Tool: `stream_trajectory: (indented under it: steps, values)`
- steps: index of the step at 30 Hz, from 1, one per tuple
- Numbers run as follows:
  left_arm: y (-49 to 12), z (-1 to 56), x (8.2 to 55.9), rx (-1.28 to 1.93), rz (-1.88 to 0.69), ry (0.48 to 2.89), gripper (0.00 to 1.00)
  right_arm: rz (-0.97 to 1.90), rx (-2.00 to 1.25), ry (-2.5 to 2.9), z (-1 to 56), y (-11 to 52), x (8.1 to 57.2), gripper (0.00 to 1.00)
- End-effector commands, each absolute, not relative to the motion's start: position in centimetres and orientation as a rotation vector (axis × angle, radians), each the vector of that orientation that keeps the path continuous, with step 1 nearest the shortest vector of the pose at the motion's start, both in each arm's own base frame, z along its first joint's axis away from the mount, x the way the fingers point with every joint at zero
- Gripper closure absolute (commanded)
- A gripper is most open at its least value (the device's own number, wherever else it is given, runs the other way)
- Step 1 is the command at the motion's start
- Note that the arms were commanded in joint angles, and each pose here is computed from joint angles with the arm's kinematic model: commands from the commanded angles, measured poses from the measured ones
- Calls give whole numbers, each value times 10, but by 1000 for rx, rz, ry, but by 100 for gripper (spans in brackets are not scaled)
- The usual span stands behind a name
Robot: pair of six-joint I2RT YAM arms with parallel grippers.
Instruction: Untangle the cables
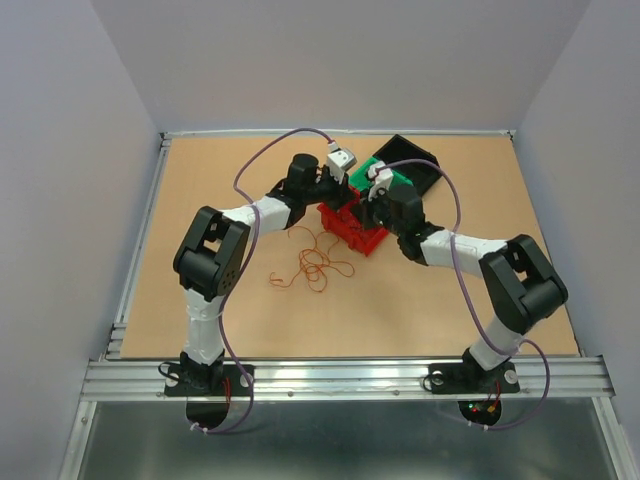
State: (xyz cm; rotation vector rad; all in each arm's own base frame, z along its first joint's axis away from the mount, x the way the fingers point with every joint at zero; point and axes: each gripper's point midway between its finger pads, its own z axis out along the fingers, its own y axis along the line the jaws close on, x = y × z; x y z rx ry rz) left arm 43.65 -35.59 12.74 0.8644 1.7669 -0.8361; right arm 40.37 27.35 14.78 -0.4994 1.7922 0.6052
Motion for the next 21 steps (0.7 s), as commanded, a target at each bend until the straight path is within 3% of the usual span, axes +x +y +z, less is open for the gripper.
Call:
stream_trajectory:
  steps: [1,17,19,21]
  values:
    - [-348,142,439,858,-759,1787,100,609,-471,1880,124,277,409,100]
    - [-342,85,447,908,-580,1934,100,488,-415,2111,52,267,423,99]
    - [-343,83,447,910,-578,1937,100,489,-401,2056,76,264,423,95]
    - [-343,81,450,903,-577,1940,100,481,-380,1998,101,259,421,83]
